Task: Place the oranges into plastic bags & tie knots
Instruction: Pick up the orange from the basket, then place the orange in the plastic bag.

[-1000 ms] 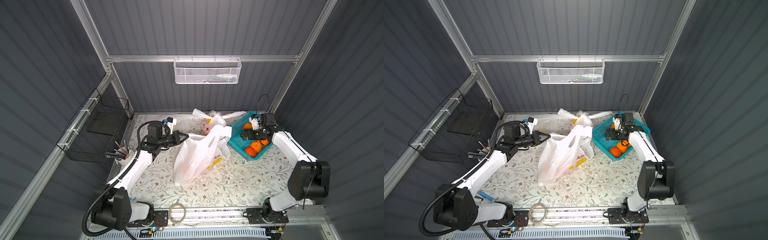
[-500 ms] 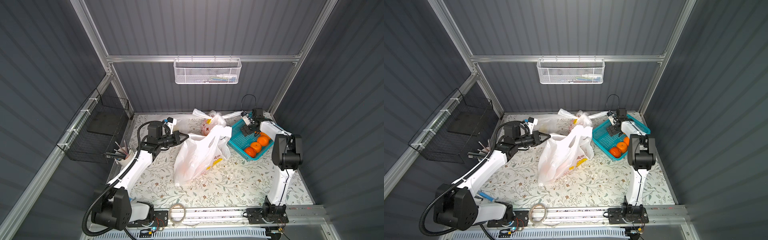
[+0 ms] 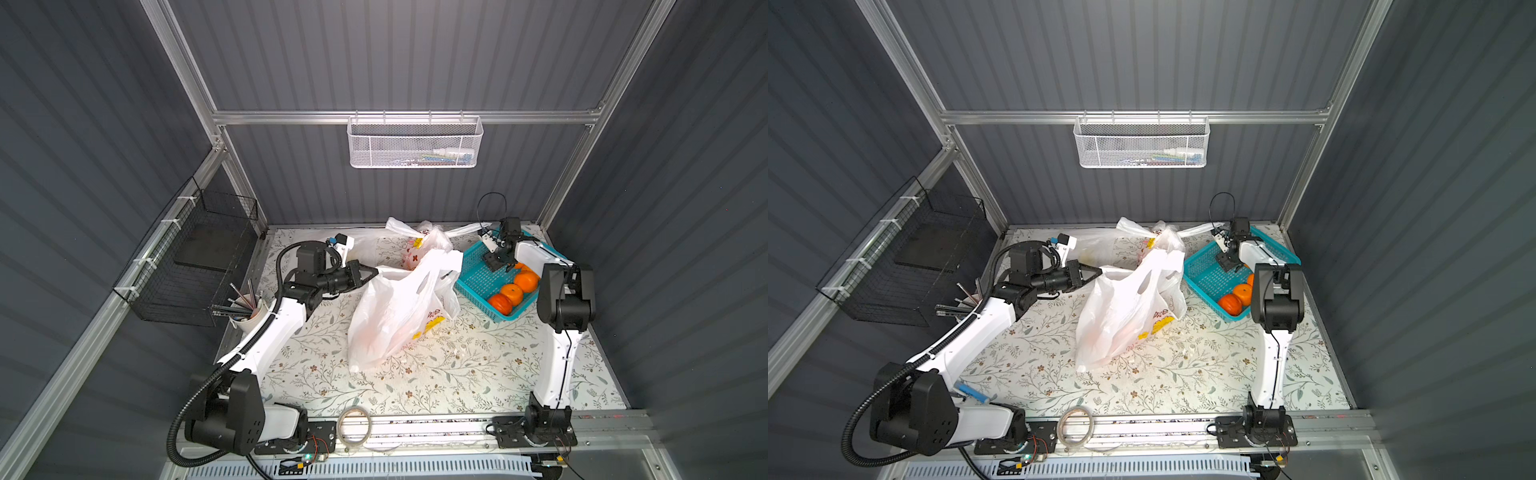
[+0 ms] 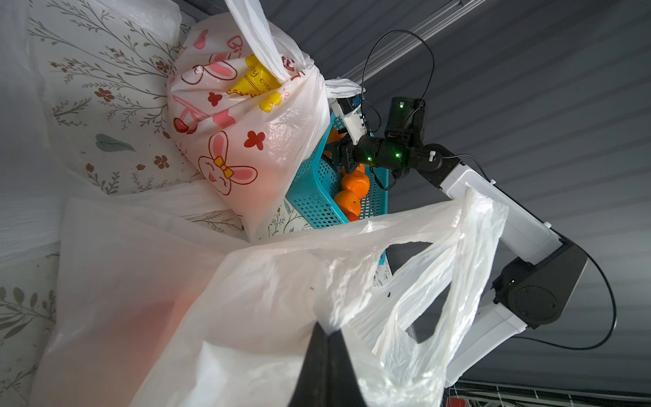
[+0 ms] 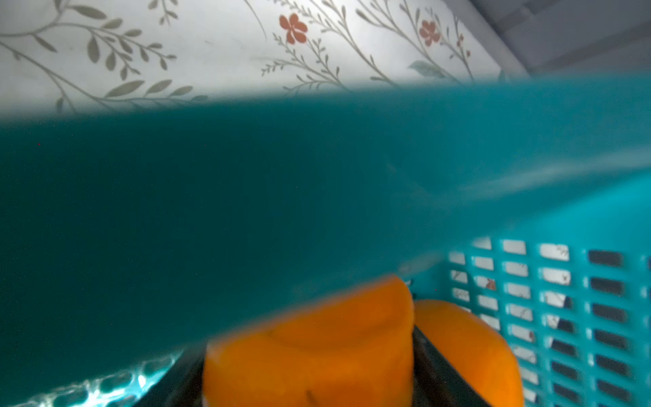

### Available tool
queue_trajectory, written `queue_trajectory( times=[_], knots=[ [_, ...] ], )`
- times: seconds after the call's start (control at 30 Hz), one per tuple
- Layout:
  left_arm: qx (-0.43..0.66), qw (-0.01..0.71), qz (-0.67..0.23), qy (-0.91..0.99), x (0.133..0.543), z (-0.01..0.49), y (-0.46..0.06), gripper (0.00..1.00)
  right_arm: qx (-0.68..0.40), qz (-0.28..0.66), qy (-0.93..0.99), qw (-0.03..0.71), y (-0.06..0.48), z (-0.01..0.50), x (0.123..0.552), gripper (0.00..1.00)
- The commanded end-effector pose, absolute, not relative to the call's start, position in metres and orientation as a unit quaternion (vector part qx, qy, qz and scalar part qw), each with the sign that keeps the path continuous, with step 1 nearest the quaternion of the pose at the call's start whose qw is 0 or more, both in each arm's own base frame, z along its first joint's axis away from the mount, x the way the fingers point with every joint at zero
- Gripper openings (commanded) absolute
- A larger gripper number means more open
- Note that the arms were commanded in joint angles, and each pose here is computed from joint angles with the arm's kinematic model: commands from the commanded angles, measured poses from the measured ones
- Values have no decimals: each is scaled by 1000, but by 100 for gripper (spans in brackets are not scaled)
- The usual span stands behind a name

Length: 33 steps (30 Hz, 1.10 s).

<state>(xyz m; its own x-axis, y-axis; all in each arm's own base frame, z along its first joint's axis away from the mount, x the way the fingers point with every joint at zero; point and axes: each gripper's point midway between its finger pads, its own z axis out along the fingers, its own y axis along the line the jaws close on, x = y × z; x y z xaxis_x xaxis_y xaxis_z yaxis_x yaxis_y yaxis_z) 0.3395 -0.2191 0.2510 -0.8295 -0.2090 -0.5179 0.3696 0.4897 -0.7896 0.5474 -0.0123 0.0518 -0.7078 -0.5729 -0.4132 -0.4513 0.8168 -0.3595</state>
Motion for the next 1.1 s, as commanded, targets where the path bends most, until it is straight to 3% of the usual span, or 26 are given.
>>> queue_trajectory(
  times=[0.0, 0.13, 0.33, 0.53, 0.67, 0.83, 1.07],
  knots=[
    [55, 294, -505, 810, 342, 262, -218, 0, -270, -112, 916, 275, -10, 77, 536, 66],
    [55, 295, -503, 810, 341, 261, -217, 0, -246, -108, 908, 320, -7, 115, 523, 66],
    [58, 296, -503, 810, 340, 260, -218, 0, -179, -39, 898, 401, 13, 179, 471, 66],
    [66, 293, -509, 807, 337, 260, -219, 0, -94, 168, 875, 445, 65, 227, 389, 66],
    [84, 285, -516, 803, 333, 261, -223, 0, -61, 328, 848, 413, 105, 245, 333, 67],
    [101, 277, -527, 797, 329, 261, -226, 0, -52, 448, 818, 357, 146, 254, 281, 70],
    [128, 278, -540, 784, 319, 269, -229, 0, -29, 495, 800, 339, 182, 247, 284, 70]
  ],
)
